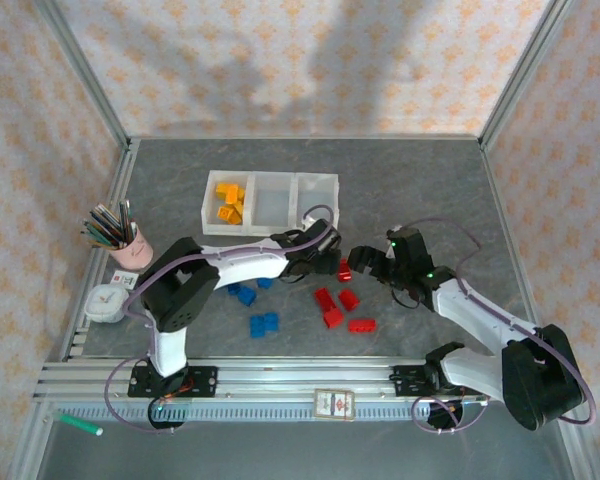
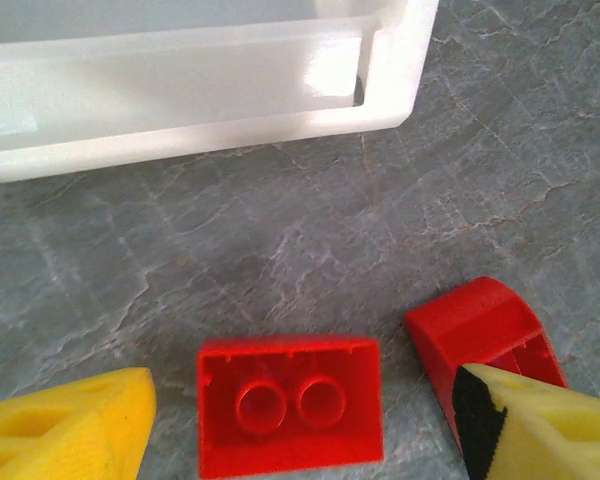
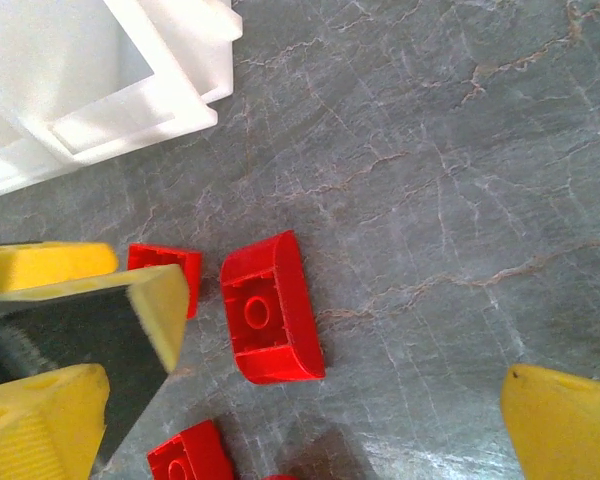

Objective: Sort the legos into containers by color
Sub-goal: Pick up the lego from the center of the table.

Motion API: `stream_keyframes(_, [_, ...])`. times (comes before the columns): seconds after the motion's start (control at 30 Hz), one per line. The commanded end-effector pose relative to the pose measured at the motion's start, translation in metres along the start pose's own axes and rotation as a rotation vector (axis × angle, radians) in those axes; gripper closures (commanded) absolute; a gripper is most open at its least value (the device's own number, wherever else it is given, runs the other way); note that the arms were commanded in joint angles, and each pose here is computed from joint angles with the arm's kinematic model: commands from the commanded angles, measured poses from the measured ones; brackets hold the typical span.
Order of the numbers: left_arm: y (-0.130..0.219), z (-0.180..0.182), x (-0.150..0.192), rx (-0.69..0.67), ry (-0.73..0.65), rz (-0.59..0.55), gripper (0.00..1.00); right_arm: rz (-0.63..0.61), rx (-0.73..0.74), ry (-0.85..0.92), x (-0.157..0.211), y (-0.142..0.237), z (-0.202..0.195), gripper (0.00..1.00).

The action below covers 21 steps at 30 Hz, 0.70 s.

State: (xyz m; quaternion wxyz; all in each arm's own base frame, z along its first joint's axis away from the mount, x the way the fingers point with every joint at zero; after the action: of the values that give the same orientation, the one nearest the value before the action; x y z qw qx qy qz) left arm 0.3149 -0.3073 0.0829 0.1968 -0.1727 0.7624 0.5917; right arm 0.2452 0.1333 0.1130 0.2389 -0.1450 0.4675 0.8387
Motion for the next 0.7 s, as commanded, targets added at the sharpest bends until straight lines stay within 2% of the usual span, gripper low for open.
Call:
stream_keyframes(0.0, [-0.008,-0.003,-0.001,-0.024,-0.043,0.001,0.2,-0.009,-0.018,0.008,0.0,0.0,0.0,0.0])
stream_keyframes(0.33, [-0.025,0.002,0.013,-0.042,-0.06,0.046,0.32,0.004,-0.03,0.01,-0.001,-0.003,0.002,0.0])
stream_keyframes(0.67, [-0.015,0.003,0.01,-0.04,-0.055,0.027,0.5,0.005,-0.054,0.034,-0.006,-0.001,0.01,0.0])
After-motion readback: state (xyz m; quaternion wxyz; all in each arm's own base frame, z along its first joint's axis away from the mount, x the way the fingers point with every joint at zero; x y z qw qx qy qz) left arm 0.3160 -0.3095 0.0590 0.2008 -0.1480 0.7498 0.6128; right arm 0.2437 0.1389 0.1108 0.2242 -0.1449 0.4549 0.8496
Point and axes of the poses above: each hand's point on the last joint's axis, 136 mm out from that joint toward the fingers, its own y axis back along the fingers, its own z axis along the line the jaws close on, x = y × z, the point moved 4 cm from there along y, back along the fingers, and after that the axes turned 5 degrees about y, right-handed, at the moved point
